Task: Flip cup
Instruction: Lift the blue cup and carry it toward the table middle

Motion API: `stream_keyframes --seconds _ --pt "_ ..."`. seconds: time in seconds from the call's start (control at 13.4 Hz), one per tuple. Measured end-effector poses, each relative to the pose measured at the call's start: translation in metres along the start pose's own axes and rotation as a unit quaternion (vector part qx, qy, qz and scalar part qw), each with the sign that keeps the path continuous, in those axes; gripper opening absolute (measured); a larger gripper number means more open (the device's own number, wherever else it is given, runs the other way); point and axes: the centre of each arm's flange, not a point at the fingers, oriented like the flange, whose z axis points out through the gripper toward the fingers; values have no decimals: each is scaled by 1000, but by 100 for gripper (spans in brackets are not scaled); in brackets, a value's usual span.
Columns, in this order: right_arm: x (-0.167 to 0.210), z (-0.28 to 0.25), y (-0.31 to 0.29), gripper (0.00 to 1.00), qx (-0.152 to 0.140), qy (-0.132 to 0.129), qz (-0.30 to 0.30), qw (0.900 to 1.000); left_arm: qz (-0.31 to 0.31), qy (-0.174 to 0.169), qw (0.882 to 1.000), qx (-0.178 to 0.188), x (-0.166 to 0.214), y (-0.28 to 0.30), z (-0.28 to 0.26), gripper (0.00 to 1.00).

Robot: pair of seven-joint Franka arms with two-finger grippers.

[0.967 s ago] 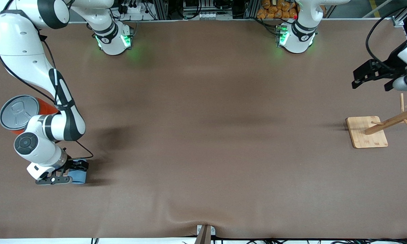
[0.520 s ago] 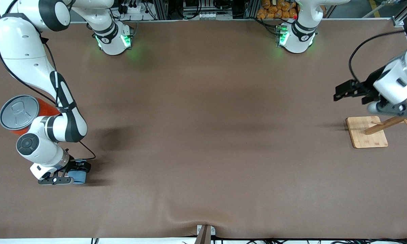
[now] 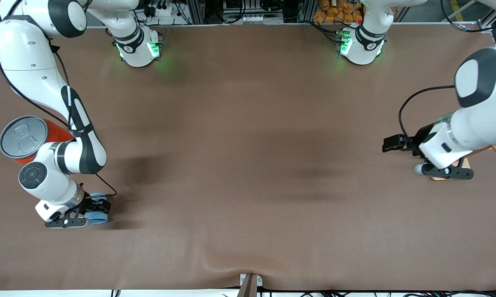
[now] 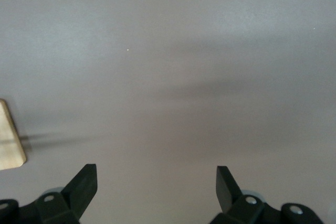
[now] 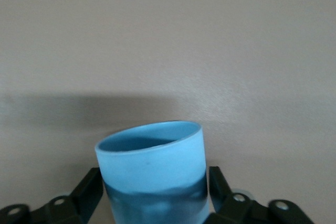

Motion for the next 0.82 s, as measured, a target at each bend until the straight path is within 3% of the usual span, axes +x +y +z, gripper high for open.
stream_keyframes --seconds 0.45,0.82 --pt "0 0 3 83 -1 3 0 1000 3 -16 1000 -4 9 5 24 100" --pt "5 -12 -20 80 7 -2 -56 998 -40 -17 992 -115 12 -10 22 100"
